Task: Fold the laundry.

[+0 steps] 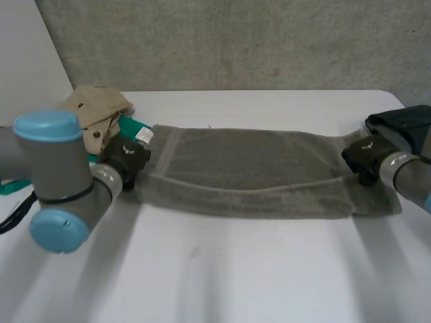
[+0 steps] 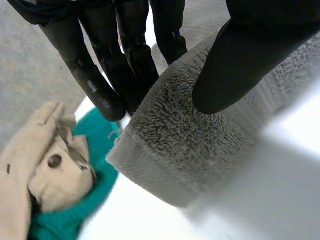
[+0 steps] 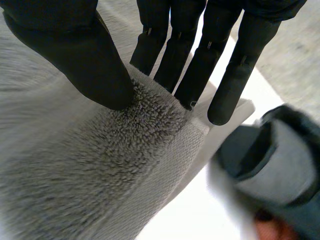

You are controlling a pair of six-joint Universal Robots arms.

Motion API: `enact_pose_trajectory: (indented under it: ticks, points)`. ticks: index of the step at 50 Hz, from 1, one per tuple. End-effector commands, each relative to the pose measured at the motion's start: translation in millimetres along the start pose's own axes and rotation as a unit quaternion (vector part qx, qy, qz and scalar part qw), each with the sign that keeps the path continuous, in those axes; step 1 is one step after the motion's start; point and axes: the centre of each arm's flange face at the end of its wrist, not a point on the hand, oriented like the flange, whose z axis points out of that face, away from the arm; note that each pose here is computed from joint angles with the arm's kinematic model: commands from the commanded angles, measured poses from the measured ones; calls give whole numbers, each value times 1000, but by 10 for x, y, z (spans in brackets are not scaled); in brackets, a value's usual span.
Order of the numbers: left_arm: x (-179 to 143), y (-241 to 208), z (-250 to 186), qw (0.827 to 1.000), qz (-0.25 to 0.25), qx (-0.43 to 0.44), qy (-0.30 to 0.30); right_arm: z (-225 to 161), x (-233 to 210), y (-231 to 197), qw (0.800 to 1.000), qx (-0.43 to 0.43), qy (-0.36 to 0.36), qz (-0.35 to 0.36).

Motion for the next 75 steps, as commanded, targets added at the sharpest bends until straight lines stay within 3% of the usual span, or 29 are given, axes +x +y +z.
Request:
enact_pose_trajectory:
  ticks: [1,3,7,8,11,12,14,16,19,23,30,31,37,40,43,50,58,62,65,68,75]
  points:
    - [-439,-600,401,991,21,108,-83,318,359,-463,987,126,101,-14]
    - [-606,-828,410,984,16,139,-113,298,463,-652,979,162,124,-2]
    - [-1023,-1478,232,952,-16,244,-185,70,832,-1189,940,277,191,50]
    - [-1242,-1746,93,927,-45,296,-227,-91,1022,-1439,910,343,223,71]
    - [-1599,-2083,-172,873,-107,374,-295,-366,1312,-1764,848,443,269,107]
    - [-1787,-2222,-328,836,-145,415,-328,-538,1461,-1917,809,496,289,124]
    - [-1914,-2306,-436,809,-167,444,-348,-640,1552,-1998,784,528,296,137]
    - [-1979,-2340,-475,797,-171,460,-353,-686,1620,-2007,786,525,296,136]
    - [-1947,-2275,-406,812,-161,447,-339,-658,1592,-1971,808,501,276,138]
    - [-1785,-1976,-139,858,-144,397,-291,-564,1419,-1880,849,458,221,139]
    - [-1442,-1482,175,908,-129,328,-228,-355,997,-1603,902,385,131,142]
    - [-1311,-1320,253,921,-127,305,-207,-274,877,-1456,917,356,111,143]
    - [-731,-692,450,965,-93,213,-123,-10,469,-852,958,246,59,135]
    - [-381,-348,479,984,-30,159,-78,68,261,-524,974,184,37,123]
    - [-165,-71,399,993,33,105,-47,56,113,-250,987,118,16,105]
    - [105,243,-166,994,105,-5,40,-265,50,48,997,-14,-32,63]
    - [152,334,-965,977,107,-134,124,-1012,204,177,979,-158,-130,-4]
    - [212,314,-1269,960,103,-186,180,-1191,149,237,961,-192,-190,-53]
    - [242,261,-1333,953,103,-192,211,-1192,135,231,961,-186,-193,-74]
    - [169,144,-1188,963,102,-163,186,-1063,180,156,974,-156,-149,-75]
    - [-170,-335,-428,996,61,-43,39,-572,235,-117,998,-41,-36,-15]
